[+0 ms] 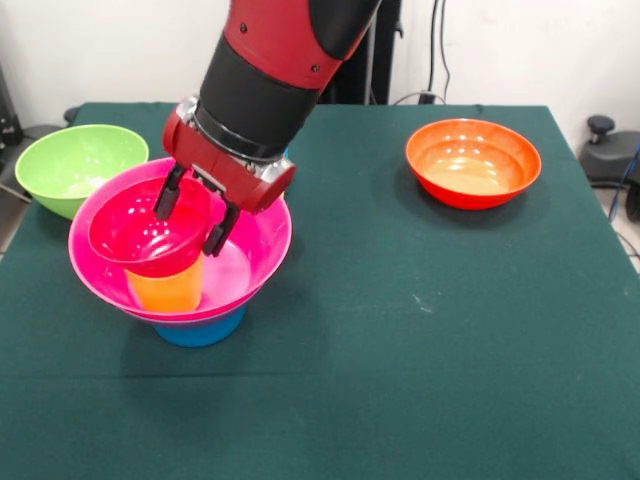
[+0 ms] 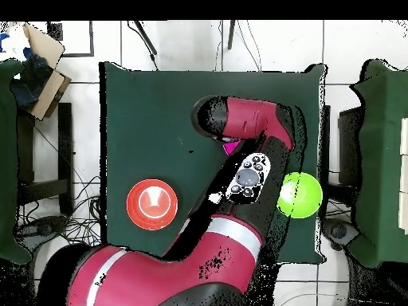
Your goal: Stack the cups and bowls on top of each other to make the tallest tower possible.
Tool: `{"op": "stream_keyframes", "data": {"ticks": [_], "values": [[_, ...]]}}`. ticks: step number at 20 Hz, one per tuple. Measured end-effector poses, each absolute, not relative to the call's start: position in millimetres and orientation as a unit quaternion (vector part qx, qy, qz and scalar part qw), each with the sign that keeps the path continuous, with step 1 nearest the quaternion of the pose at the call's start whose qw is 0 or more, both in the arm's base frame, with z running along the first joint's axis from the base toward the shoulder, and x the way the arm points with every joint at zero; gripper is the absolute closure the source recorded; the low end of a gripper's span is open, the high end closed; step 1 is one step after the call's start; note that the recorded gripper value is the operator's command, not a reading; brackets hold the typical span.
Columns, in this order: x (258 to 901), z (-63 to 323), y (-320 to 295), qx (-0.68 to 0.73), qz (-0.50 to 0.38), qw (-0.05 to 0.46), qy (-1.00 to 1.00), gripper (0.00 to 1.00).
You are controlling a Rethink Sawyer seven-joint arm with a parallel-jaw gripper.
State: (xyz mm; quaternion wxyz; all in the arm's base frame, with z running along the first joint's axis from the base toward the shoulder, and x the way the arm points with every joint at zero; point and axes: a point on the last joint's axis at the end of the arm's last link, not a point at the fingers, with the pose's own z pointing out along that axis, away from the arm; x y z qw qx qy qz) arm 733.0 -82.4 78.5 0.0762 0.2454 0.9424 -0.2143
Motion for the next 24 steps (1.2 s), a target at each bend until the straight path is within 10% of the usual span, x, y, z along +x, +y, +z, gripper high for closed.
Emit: {"op": "stream_keyframes", "data": {"ticks": [24], "values": [[754.0, 207.1, -79.5, 0.306, -0.172, 0.063, 0.934, 0.00]]}}
